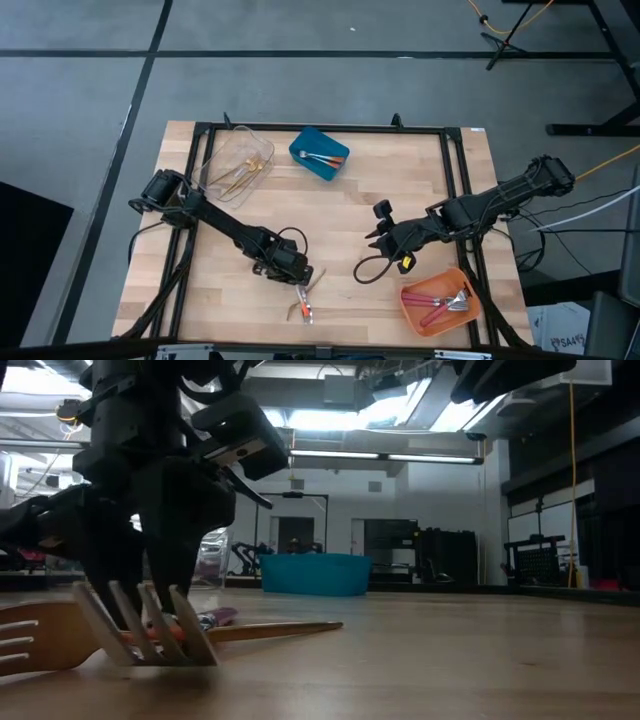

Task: Sort silverware by color (type)
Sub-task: Put the orange fork into the blue bin

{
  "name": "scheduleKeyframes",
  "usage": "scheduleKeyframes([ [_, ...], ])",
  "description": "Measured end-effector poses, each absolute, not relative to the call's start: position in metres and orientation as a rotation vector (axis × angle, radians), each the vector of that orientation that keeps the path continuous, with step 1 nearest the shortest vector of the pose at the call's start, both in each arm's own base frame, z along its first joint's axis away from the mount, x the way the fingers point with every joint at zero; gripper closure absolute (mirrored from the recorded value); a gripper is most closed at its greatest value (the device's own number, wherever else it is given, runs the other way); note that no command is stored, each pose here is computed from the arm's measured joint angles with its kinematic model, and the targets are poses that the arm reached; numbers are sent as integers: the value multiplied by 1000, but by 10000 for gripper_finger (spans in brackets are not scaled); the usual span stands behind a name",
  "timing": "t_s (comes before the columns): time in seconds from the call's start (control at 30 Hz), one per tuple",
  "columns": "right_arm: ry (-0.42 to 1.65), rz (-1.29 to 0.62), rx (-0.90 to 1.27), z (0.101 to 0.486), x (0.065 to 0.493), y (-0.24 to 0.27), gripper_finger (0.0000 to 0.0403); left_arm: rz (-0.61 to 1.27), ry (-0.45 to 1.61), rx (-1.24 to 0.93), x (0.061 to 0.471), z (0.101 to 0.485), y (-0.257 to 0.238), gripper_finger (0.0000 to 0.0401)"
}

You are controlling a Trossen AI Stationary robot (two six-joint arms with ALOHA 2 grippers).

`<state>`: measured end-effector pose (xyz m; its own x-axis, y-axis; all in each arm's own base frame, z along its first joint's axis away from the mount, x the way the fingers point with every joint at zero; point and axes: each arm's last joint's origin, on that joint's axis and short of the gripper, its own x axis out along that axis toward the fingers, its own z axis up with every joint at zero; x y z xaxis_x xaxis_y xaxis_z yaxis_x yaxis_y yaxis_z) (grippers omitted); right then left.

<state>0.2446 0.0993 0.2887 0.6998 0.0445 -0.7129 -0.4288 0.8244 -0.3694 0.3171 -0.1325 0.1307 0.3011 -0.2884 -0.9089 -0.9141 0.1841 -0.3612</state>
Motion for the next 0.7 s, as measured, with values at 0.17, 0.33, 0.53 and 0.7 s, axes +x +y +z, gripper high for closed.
scheduleKeyframes([
  [0.17,757,279,-550,289,245,99,313,645,1251,-1360,316,131,-133,277],
  [0.33,757,279,-550,289,245,99,313,649,1241,-1394,318,131,-134,277],
  [0.53,756,279,-550,289,245,99,313,635,1267,-1433,319,131,-132,277],
  [0.7,757,279,-550,289,245,99,314,633,1282,-1464,320,132,-130,277],
])
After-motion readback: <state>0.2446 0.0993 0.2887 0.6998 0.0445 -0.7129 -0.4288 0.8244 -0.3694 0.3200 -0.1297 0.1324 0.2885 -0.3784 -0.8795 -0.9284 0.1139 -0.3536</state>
